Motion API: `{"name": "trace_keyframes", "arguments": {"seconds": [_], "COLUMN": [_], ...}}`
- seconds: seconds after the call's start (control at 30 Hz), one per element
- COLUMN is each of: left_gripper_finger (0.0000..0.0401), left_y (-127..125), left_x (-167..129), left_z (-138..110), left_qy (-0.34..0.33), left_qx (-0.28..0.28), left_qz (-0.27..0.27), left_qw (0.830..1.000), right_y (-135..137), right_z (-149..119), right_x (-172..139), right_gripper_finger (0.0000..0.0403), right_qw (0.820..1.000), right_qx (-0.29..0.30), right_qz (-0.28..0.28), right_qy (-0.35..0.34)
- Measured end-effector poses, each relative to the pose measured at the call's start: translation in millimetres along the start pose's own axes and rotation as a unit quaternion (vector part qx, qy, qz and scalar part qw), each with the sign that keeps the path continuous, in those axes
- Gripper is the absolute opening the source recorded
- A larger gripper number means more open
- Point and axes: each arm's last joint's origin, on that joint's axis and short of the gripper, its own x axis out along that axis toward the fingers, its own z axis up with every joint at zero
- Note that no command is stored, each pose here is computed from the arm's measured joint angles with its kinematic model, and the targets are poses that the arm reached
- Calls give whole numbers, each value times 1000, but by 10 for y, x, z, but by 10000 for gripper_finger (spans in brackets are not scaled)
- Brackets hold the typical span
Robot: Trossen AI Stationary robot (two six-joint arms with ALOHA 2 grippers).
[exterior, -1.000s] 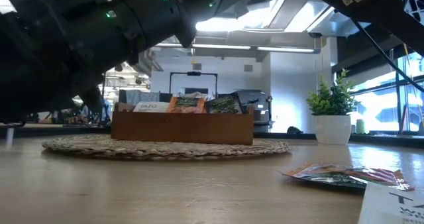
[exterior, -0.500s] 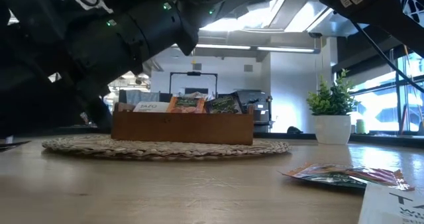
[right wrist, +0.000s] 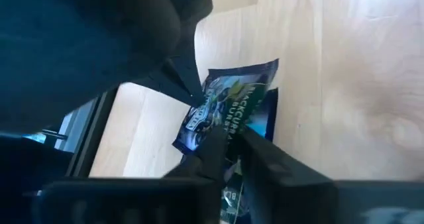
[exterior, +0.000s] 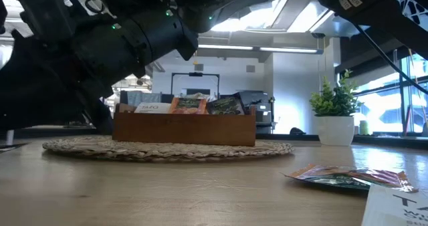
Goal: Pick & Place Tea
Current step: Put the purple tea bag into the right section of the wooden organizer
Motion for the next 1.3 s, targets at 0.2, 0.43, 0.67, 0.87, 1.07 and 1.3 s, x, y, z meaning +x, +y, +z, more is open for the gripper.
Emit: {"name": "trace_keyframes", "arguments": {"seconds": [0.2, 0.43, 0.67, 0.87, 1.07, 1.3], "left_gripper_finger": [2, 2, 2, 2, 2, 2], "left_y": [1, 30, 78, 160, 193, 196], "left_x": [0, -251, -760, -1066, -1134, -1085], "left_z": [1, -38, -8, 119, 232, 347], "left_qy": [-2, -30, -107, -206, -252, -257], "left_qx": [0, 2, -10, -18, -18, -13], "left_qz": [0, -35, -127, -168, -165, -145], "left_qw": [1000, 999, 986, 964, 953, 955], "right_y": [1, -136, -210, -210, -235, -248], "right_z": [-2, 137, 514, 651, 557, 575], "right_x": [0, -186, -796, -1559, -2205, -2677], "right_gripper_finger": [8, 4, 2, 2, 2, 2], "right_qw": [1000, 1000, 998, 979, 938, 921], "right_qx": [3, 17, -25, -83, -80, -61], "right_qz": [1, -18, -62, -159, -242, -272], "right_qy": [1, 4, 6, 99, 237, 272]}}
